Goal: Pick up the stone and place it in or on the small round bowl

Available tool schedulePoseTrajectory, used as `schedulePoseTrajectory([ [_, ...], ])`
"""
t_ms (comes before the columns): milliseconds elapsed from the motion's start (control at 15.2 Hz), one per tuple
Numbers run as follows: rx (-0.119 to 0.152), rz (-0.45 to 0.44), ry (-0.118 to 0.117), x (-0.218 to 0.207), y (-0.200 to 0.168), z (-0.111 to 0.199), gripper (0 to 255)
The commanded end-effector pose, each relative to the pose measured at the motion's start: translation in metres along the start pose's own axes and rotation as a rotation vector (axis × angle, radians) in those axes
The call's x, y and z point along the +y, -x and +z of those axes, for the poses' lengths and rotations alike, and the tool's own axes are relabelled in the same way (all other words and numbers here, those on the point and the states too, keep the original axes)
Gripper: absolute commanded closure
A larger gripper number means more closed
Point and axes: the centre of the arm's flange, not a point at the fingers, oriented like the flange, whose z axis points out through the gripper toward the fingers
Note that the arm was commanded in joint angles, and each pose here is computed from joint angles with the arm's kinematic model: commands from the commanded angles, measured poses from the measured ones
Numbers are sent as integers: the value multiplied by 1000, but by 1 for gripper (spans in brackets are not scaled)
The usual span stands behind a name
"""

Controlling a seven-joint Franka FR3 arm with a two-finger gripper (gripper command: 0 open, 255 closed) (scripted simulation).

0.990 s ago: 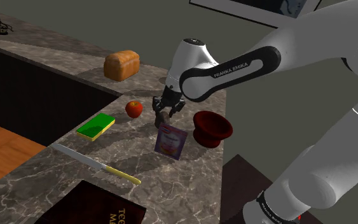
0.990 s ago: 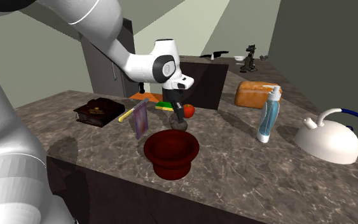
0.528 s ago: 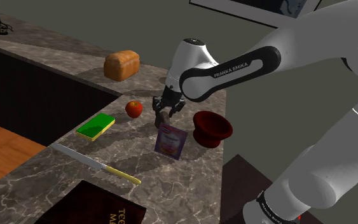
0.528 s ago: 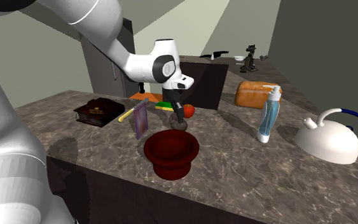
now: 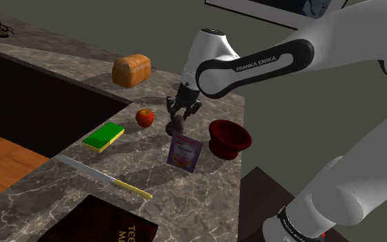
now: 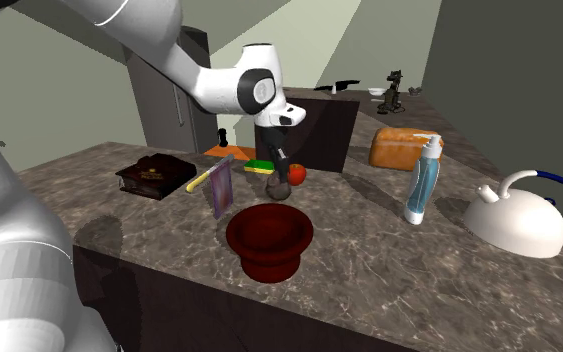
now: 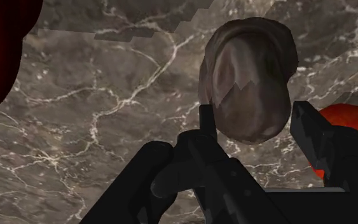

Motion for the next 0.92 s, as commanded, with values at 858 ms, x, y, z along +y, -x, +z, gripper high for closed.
schedulePoseTrajectory([
  [858, 0, 0, 0, -4, -13, -79, 255],
])
